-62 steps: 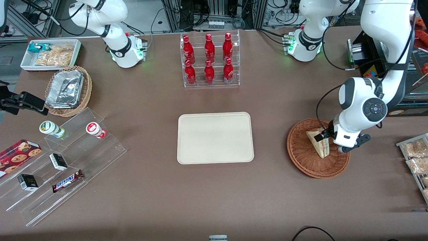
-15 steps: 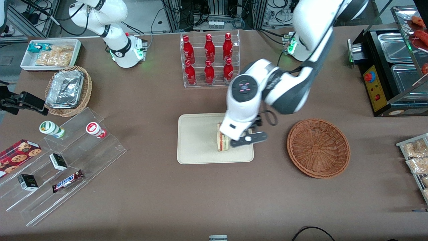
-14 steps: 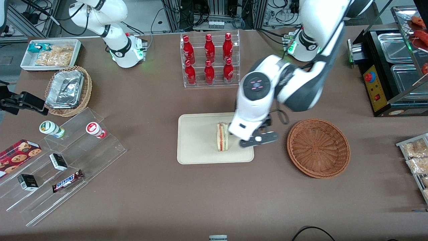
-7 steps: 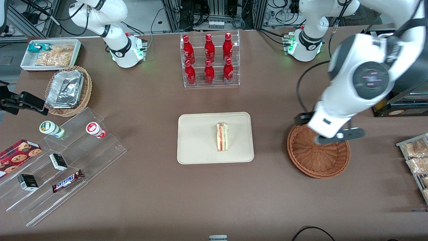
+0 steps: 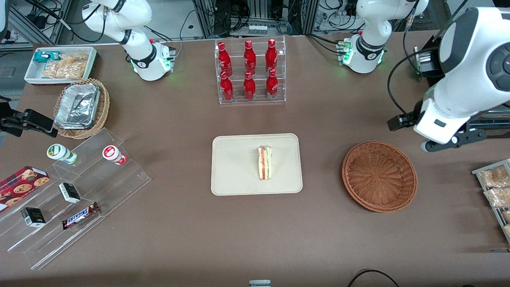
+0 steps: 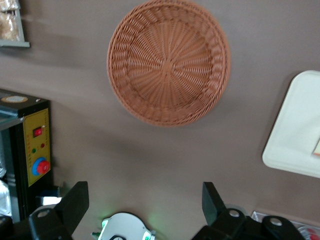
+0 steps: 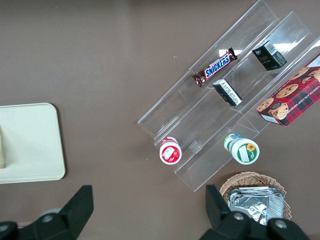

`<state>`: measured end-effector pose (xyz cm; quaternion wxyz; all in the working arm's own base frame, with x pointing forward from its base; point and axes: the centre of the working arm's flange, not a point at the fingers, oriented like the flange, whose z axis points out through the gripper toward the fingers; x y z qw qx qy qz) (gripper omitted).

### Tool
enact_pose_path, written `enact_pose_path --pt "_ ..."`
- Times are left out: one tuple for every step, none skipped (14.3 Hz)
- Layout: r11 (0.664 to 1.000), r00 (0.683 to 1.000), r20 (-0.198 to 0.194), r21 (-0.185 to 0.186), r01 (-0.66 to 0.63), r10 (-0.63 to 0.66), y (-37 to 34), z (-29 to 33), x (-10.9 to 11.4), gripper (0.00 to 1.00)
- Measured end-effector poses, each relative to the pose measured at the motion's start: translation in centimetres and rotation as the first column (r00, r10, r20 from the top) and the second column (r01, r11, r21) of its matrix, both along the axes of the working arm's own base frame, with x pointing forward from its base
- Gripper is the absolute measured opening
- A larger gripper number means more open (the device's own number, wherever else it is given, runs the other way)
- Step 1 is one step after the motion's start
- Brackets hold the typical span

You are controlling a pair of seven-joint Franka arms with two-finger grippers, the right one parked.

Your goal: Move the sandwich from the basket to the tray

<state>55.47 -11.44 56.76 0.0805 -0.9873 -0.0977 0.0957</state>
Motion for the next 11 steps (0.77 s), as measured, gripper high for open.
enact_pose_path --pt "1.0 1.0 0.003 0.006 0.002 -0.002 -0.1 0.4 -0.7 1.0" --pt "1.0 1.0 0.007 0.005 0.017 -0.017 -0.1 0.8 -1.2 1.0" --pt "0.999 0.999 0.008 -0.003 0.052 -0.052 -0.1 1.1 -1.5 1.0" --pt "0.996 0.996 0.007 -0.012 0.087 -0.087 0.1 1.4 -1.6 1.0" --pt "0.994 0.994 0.007 -0.018 0.105 -0.104 0.7 1.6 -1.5 1.0" --pt "0.994 0.994 0.012 -0.025 0.106 -0.105 1.5 2.0 -1.3 1.0" --pt "0.994 0.995 0.016 -0.037 0.102 -0.101 2.1 2.6 -1.3 1.0" --pt "0.994 0.995 0.015 -0.047 0.098 -0.097 2.3 3.5 -1.4 1.0" --pt "0.994 0.995 0.018 -0.052 0.096 -0.095 2.4 4.4 -1.5 1.0" --pt "0.994 0.995 0.025 -0.053 0.096 -0.095 2.4 5.1 -1.6 1.0" --pt "0.994 0.995 0.027 -0.054 0.096 -0.094 2.4 5.4 -1.7 1.0"
